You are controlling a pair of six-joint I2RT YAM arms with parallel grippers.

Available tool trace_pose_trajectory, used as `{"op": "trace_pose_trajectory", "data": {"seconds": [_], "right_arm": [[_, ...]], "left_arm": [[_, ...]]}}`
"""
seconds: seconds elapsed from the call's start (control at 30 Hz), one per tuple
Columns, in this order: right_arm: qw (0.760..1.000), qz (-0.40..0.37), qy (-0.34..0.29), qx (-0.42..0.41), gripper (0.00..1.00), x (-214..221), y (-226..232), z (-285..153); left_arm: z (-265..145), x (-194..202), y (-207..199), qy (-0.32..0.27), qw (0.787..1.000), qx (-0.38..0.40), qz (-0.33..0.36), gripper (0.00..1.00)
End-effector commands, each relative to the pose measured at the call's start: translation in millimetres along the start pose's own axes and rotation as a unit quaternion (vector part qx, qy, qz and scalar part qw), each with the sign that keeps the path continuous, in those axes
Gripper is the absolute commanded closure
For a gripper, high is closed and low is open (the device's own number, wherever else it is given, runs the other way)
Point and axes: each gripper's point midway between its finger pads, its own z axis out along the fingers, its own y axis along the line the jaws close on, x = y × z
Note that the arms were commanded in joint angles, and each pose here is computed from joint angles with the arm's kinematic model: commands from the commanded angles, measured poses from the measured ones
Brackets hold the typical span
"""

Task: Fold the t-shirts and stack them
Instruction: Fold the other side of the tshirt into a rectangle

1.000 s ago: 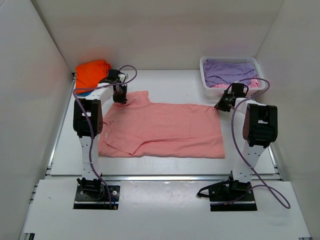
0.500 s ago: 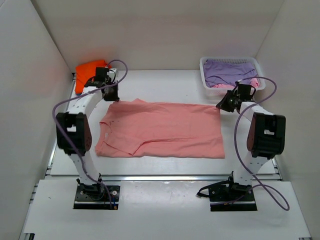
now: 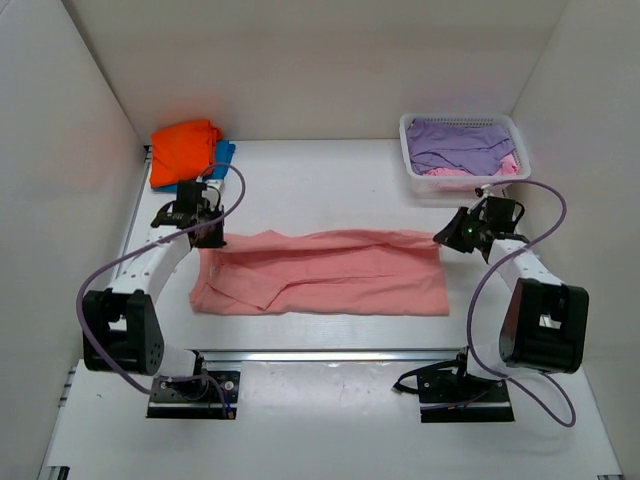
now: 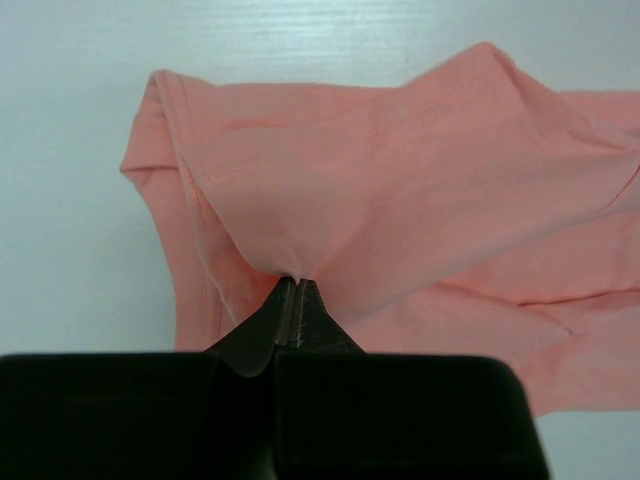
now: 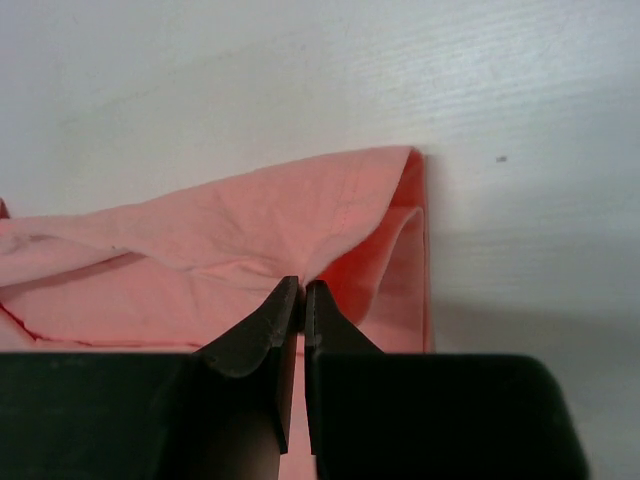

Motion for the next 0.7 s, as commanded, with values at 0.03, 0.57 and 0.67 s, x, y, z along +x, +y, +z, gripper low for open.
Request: {"op": "trace_pose_trajectory", "data": {"seconds": [0.03,0.57,0.67], "right_arm": [[1.000,-0.005,-0.008,-0.007,1.00,10.9,-4.2,-16.8],[0.994,0.047,0.015,0.094,0.69,56.9,-27.8,-66.5],[0.994,0.038,-0.021,0.099,0.60,45.9,-24.0,-73.2]], "left_arm": [[-19.8,11.3,6.1,-0.030,0.999,-0.020,0.000,1.00],[-36.9,56.5,34.0,-0.066,0.991,-0.097,-0.069,0.57],[-38.8,55.6,29.6,-0.076,0.991,-0.090,-0.069,0.59]]}}
